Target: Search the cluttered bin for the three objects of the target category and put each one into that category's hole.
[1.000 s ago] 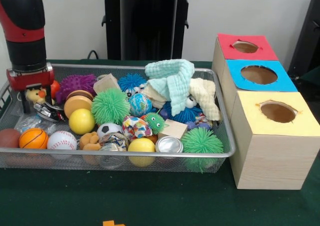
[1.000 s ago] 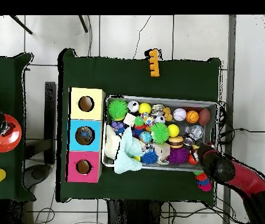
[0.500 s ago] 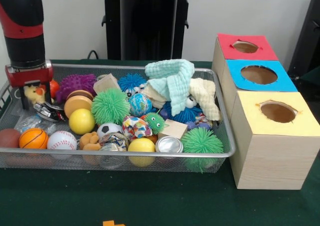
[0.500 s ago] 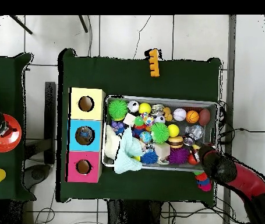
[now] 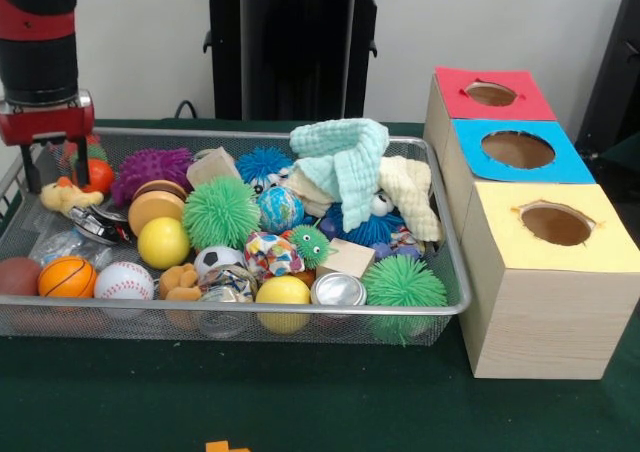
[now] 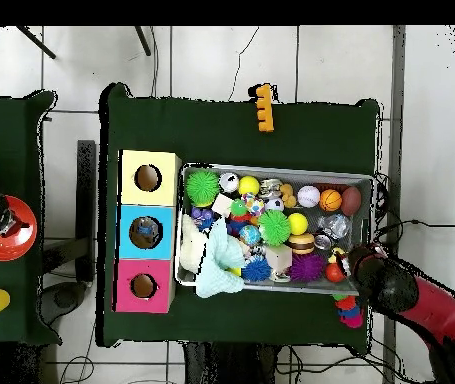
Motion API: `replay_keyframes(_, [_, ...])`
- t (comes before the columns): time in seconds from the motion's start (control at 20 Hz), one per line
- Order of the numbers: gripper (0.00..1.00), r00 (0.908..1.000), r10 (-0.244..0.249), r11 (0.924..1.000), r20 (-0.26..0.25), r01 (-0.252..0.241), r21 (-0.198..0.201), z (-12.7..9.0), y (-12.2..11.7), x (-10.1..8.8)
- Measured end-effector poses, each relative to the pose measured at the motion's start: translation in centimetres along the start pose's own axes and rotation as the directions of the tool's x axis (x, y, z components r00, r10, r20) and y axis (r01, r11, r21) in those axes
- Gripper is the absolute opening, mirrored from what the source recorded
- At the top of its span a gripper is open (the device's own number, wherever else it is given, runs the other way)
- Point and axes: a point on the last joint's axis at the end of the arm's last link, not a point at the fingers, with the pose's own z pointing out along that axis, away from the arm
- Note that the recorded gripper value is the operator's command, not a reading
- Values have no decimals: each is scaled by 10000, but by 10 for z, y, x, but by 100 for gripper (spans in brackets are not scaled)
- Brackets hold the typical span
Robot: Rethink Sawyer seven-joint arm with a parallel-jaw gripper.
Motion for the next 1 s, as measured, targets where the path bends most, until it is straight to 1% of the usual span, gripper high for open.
replay_keyframes(0.15, [100,10000,68,9999,22,-69,82,-5,-3,-4])
replay_keyframes(0.4, [100,9995,315,9994,57,-316,135,-11,-6,-11])
replay_keyframes(0.6, [100,9990,446,9989,24,-446,117,-12,-6,-12])
replay_keyframes(1.0, [100,9989,447,9990,-126,-446,48,-8,0,-11])
